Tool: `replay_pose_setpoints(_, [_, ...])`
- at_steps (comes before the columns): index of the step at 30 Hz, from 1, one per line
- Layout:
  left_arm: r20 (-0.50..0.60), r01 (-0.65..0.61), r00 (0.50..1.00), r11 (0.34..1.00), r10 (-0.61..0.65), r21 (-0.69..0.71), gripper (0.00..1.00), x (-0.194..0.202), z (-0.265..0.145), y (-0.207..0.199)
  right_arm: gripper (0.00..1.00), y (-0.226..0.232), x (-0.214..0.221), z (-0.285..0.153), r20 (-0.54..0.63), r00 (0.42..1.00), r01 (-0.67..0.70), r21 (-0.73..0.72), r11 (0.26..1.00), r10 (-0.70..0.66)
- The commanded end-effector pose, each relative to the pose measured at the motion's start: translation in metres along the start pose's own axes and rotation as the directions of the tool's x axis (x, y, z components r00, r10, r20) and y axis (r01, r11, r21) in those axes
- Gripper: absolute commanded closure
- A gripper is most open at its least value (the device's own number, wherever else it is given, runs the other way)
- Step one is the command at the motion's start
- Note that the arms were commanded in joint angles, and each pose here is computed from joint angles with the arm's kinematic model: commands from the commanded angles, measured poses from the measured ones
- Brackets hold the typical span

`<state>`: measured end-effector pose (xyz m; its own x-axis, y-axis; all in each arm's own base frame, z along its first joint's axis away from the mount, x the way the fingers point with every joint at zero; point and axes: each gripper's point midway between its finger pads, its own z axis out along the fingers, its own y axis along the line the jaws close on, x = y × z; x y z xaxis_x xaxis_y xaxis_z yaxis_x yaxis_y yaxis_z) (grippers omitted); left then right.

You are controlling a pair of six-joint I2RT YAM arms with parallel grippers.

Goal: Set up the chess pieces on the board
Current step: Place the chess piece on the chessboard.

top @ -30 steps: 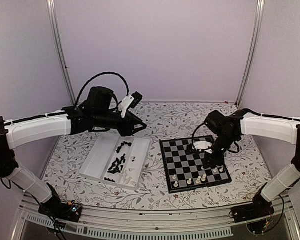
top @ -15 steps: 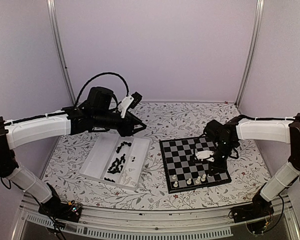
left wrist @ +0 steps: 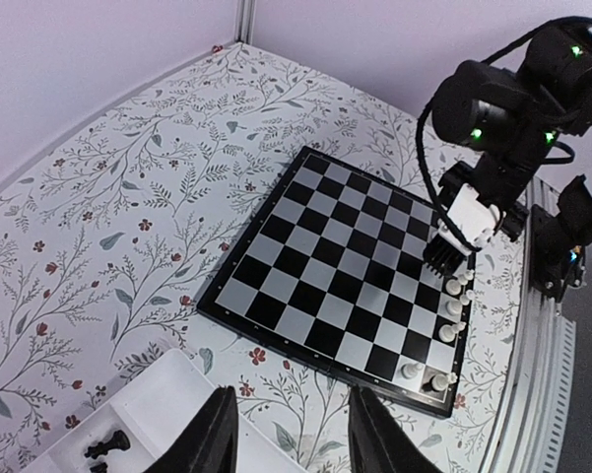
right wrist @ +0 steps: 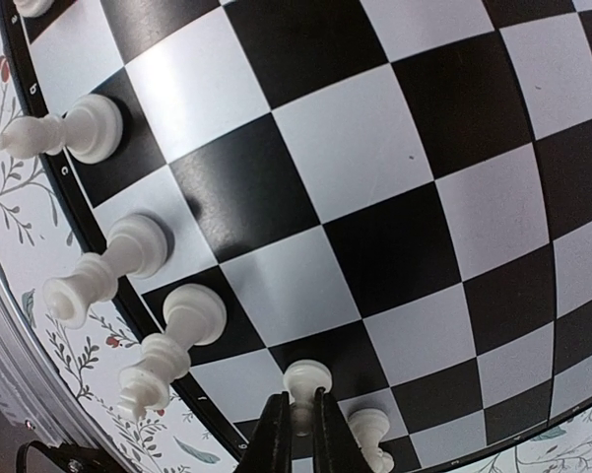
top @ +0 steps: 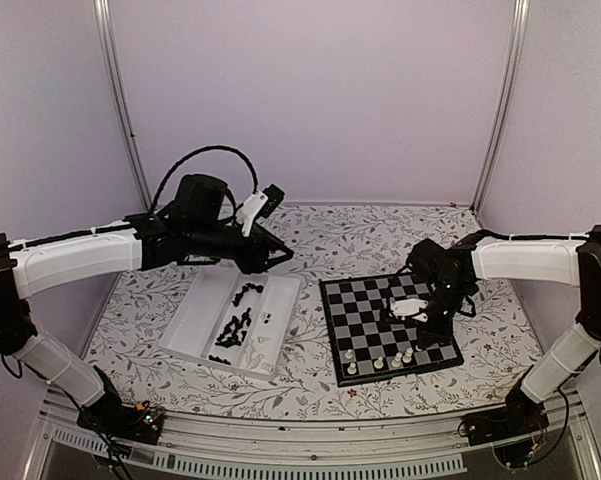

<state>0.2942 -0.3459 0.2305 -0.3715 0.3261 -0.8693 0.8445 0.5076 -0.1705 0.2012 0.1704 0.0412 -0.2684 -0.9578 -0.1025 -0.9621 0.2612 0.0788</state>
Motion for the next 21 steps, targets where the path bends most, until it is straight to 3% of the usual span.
replay_pose_setpoints(1, [-0.021, 0.018, 1.0, 1.0, -0.018, 0.005, 0.59, 0.01, 0.001, 0.003, 0.91, -0.009, -0.008, 0.002, 0.014, 1.0, -0.017, 0.019, 1.0, 0.016])
replay_pose_setpoints(7, [-0.023, 0.023, 0.999, 1.0, -0.022, 0.006, 0.59, 0.013, 0.001, 0.003, 0.87, -0.011, -0.011, -0.001, 0.023, 0.999, -0.028, 0.025, 0.999, 0.027])
replay_pose_setpoints(13, [-0.039, 0.029, 0.999, 1.0, -0.029, 0.002, 0.59, 0.017, -0.002, 0.003, 0.74, -0.009, -0.018, -0.015, 0.054, 0.998, -0.037, 0.017, 0.999, 0.036])
replay_pose_setpoints(21, [-0.234, 0.124, 0.963, 0.991, -0.132, -0.049, 0.63, 0.08, 0.002, 0.009, 0.66, -0.015, -0.03, -0.054, 0.172, 0.983, -0.067, 0.034, 0.997, 0.061])
